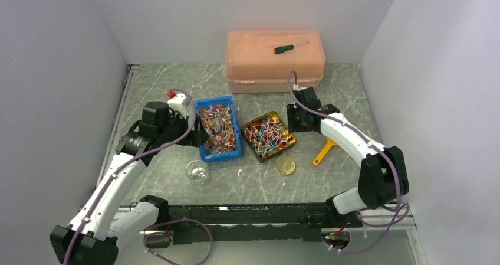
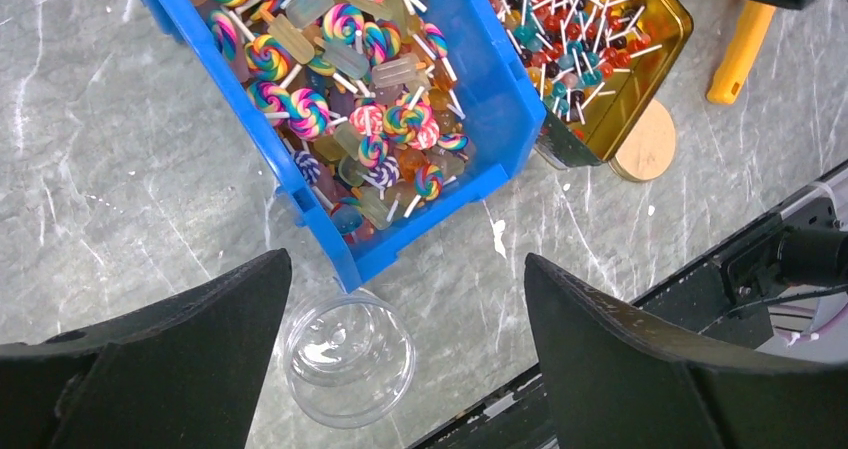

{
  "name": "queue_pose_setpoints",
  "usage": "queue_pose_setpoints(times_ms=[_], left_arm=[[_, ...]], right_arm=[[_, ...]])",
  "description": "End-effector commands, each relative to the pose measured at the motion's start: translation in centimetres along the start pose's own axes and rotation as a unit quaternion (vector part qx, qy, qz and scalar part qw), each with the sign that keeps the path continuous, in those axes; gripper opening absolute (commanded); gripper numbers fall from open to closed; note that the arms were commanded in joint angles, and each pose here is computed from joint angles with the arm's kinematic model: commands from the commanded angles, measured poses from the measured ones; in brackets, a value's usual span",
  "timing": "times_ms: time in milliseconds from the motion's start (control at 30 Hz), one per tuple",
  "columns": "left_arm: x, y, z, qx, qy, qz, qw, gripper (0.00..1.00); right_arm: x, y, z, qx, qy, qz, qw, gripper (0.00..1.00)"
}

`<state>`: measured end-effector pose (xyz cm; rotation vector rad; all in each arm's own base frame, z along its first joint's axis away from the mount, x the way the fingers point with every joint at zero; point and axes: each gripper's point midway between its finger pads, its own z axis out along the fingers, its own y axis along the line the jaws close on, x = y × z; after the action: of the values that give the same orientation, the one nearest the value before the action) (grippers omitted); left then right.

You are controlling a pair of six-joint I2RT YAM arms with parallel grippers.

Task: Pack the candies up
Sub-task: Move the storage box to the center of the board.

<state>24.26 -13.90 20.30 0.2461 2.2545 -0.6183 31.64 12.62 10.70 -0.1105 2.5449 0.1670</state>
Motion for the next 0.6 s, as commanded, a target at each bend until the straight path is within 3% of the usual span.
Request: queue_pose_setpoints(times_ms=[0, 567], left_arm=[[-1.4, -1.4, -0.3, 0.042, -0.046, 0.04, 0.997, 0.97], [-1.1, -0.7, -0.1, 0.027, -0.038, 0.047, 0.998, 0.99]], right_arm=[[-2.1, 0.7, 0.7, -0.02, -0.03, -0.006, 0.999, 0.45], [-2.1, 0.3, 4.4, 0.002, 0.003, -0.019, 1.0, 0.39]])
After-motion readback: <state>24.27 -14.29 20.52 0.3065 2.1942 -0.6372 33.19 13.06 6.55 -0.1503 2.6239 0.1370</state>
